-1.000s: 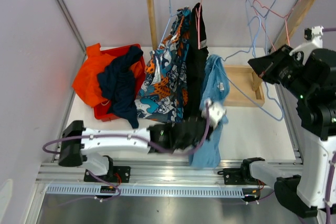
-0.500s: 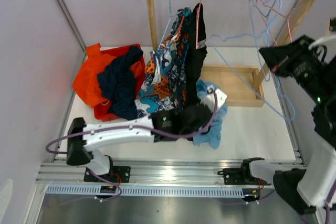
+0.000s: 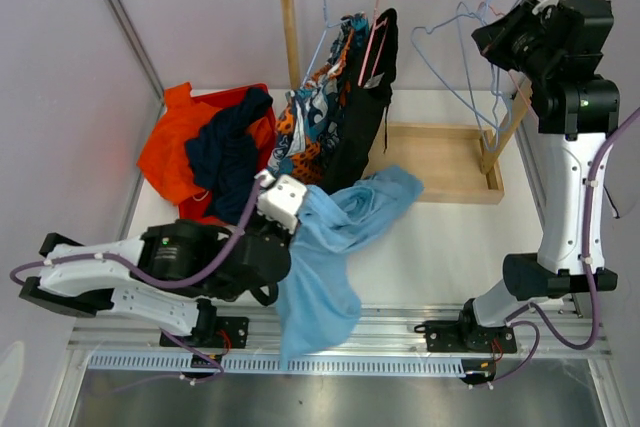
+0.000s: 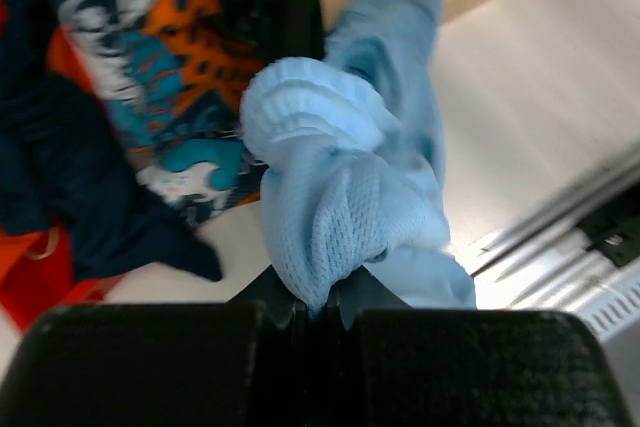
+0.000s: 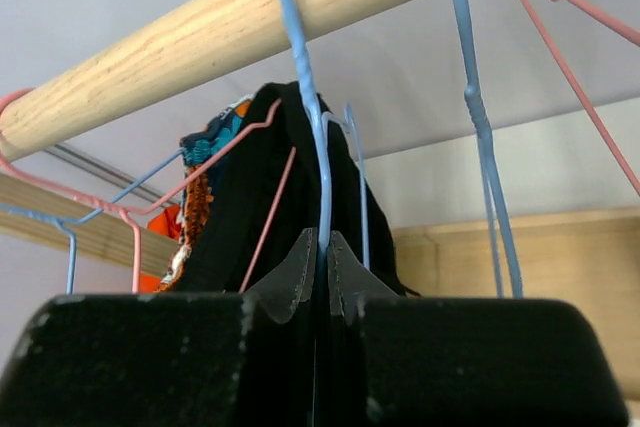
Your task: Remove the shorts from the hanger
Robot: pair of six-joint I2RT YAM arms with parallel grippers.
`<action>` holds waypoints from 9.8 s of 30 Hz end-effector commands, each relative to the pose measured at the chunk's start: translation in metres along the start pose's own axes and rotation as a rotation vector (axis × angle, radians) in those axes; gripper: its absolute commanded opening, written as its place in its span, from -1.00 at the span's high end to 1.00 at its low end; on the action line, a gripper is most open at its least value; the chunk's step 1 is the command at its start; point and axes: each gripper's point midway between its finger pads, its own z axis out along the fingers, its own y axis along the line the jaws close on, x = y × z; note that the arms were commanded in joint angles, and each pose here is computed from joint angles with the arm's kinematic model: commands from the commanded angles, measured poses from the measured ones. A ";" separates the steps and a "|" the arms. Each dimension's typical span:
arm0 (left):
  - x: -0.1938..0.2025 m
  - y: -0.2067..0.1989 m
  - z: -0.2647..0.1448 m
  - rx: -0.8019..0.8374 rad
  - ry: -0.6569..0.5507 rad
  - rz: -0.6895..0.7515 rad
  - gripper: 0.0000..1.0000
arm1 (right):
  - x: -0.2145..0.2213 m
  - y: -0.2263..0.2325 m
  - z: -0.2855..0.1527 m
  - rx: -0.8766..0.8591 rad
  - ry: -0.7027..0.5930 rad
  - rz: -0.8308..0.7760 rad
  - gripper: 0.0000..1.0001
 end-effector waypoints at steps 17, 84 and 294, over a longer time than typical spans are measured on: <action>-0.139 0.216 -0.036 -0.597 -0.271 0.009 1.00 | 0.070 -0.031 -0.028 -0.002 0.058 -0.012 1.00; 0.045 0.209 0.067 -0.284 -0.204 -0.383 -0.98 | 0.100 0.121 0.060 -0.334 0.112 0.008 -0.93; -0.179 0.396 0.085 -0.707 -0.318 -0.331 1.00 | 0.042 0.022 -0.089 -0.158 0.014 -0.067 -0.99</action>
